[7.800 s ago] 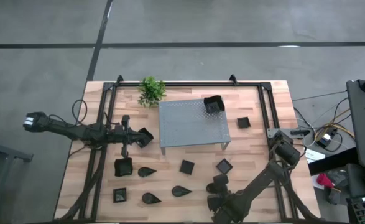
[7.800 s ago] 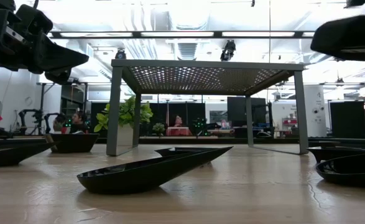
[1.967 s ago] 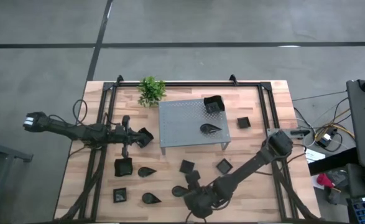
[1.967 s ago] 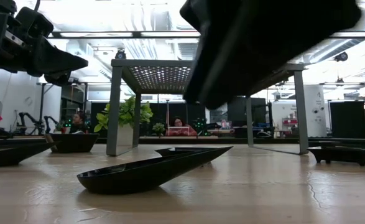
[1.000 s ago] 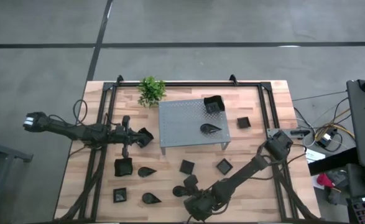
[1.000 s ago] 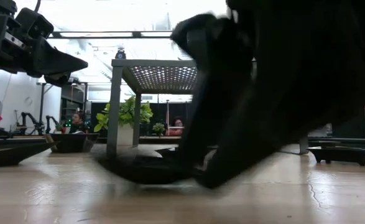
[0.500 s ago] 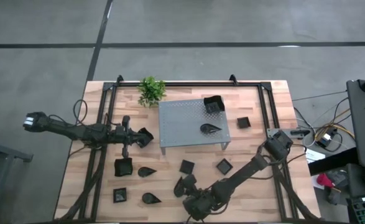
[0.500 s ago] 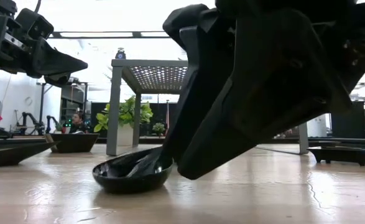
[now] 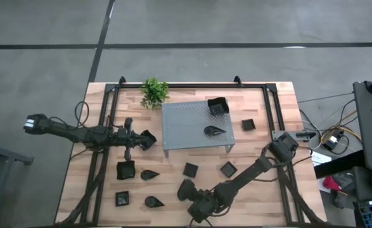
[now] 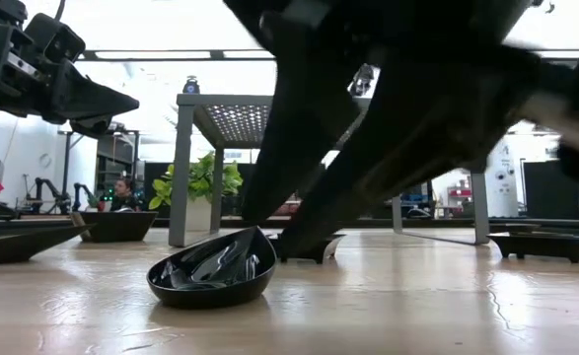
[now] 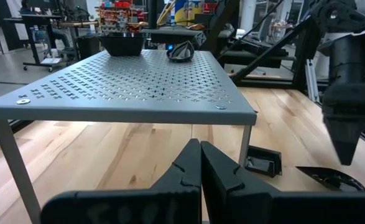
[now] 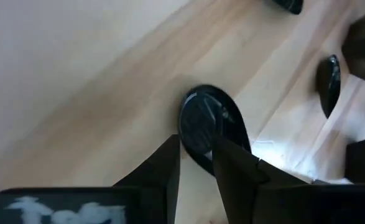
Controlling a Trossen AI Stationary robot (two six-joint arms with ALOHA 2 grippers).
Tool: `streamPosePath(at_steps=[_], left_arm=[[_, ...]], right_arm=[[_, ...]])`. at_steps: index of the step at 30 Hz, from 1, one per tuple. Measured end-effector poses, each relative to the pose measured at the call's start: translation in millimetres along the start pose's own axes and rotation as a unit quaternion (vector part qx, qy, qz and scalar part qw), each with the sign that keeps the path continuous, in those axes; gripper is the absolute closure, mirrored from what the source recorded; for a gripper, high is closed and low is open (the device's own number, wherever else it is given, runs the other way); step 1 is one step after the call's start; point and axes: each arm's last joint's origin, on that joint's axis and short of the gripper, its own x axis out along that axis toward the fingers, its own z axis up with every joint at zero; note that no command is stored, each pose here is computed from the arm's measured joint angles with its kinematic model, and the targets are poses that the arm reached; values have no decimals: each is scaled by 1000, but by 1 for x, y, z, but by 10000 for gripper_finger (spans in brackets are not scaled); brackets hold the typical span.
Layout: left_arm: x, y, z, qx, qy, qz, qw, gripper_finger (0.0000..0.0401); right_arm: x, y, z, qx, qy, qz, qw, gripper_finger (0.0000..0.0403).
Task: Pick & Place Mini shaped plates
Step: Stack the black drop-shaped plate on top of the black drop-shaped plate on the shelf
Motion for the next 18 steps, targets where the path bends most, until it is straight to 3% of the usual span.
streamPosePath(at_steps=[18], left_arm=[[0, 0, 0, 1, 2, 0, 1000, 401]], right_arm=[[9, -12, -14, -68, 32, 3, 997, 323]])
